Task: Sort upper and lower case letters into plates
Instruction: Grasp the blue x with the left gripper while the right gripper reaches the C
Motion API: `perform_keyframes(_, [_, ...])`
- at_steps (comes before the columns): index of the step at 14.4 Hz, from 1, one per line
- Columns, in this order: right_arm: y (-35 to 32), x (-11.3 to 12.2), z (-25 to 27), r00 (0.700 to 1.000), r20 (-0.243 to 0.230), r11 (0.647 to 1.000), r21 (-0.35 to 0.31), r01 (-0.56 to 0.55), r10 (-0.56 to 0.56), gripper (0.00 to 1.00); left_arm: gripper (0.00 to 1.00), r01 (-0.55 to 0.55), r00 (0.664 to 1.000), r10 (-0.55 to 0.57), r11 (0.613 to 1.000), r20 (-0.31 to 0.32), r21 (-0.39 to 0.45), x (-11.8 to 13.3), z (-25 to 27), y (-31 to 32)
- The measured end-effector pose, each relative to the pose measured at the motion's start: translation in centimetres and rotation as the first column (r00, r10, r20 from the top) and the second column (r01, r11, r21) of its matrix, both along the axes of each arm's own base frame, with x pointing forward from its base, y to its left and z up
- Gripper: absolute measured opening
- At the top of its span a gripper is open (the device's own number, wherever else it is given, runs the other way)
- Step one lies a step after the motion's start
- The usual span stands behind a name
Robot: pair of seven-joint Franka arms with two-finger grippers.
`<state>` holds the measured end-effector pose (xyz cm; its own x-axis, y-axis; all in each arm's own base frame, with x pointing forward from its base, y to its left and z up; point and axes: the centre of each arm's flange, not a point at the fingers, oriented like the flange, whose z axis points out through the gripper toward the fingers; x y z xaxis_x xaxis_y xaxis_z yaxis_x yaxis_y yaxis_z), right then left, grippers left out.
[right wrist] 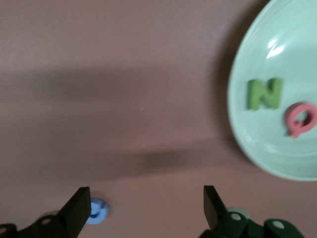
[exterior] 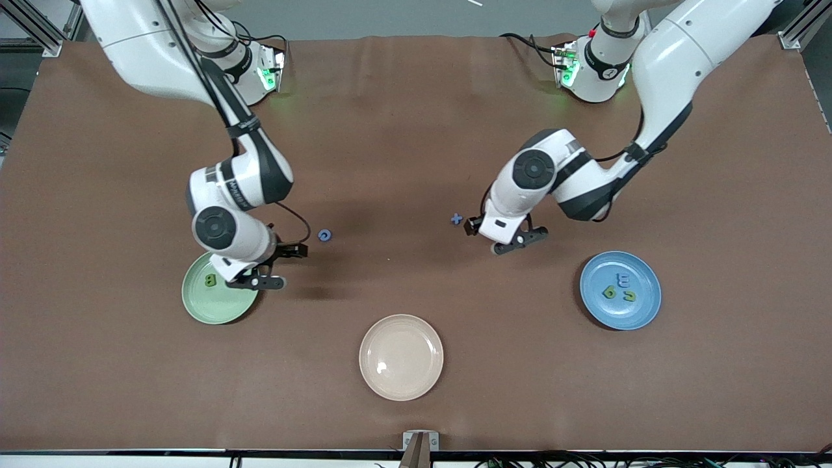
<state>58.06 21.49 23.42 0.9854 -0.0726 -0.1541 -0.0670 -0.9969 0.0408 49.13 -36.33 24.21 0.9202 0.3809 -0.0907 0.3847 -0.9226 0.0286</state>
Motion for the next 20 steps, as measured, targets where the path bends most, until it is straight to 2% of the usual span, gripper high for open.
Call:
perform_keyframes(3, [2.0,-1.7,-1.7,0.998,0.049,1.0,0.011,0.028,-0.028,1.0,0.77,-0.075,0.997,0.074,0.997,0.038,0.022,-1.9,-1.8,-2.5])
perform_keyframes(6, [1.9,-3.7,-4.3,0.993,0.111,0.998,0.041,0.044,-0.048,1.0,0.74,-0.142,0.99,0.141,0.99,0.031,0.016,-3.0,-3.8,-3.8])
perform_keyframes(8, [1.9,-4.5,-5.1,0.991,0.118,0.997,0.043,0.062,-0.067,0.98,0.72,-0.181,0.983,0.18,0.983,0.03,0.027,-3.9,-4.9,-4.7])
perform_keyframes(10, [3.0,-5.0,-5.2,0.989,0.119,0.996,0.043,0.079,-0.083,0.86,0.69,-0.209,0.977,0.208,0.977,0.037,0.04,-5.0,-5.6,-6.0])
perform_keyframes(13, [4.7,-5.8,-5.1,0.989,0.12,0.996,0.043,0.084,-0.089,0.83,0.67,-0.23,0.973,0.227,0.972,0.047,0.057,-5.8,-6.2,-6.9])
perform_keyframes(17, [6.0,-6.5,-5.1,0.988,0.12,0.995,0.041,0.093,-0.097,0.81,0.62,-0.238,0.971,0.235,0.969,0.051,0.06,-5.5,-6.3,-6.6])
perform_keyframes(18, [6.2,-6.6,-5.1,0.988,0.12,0.995,0.041,0.091,-0.096,0.8,0.57,-0.236,0.971,0.233,0.97,0.051,0.06,-5.6,-6.4,-6.7])
perform_keyframes(19, [6.2,-6.6,-5.1,0.988,0.12,0.995,0.041,0.091,-0.096,0.78,0.57,-0.236,0.971,0.233,0.97,0.051,0.061,-5.6,-6.4,-6.8])
perform_keyframes(20, [6.2,-6.6,-5.1,0.988,0.12,0.995,0.041,0.092,-0.096,0.78,0.52,-0.237,0.971,0.234,0.969,0.052,0.062,-5.6,-6.4,-6.7])
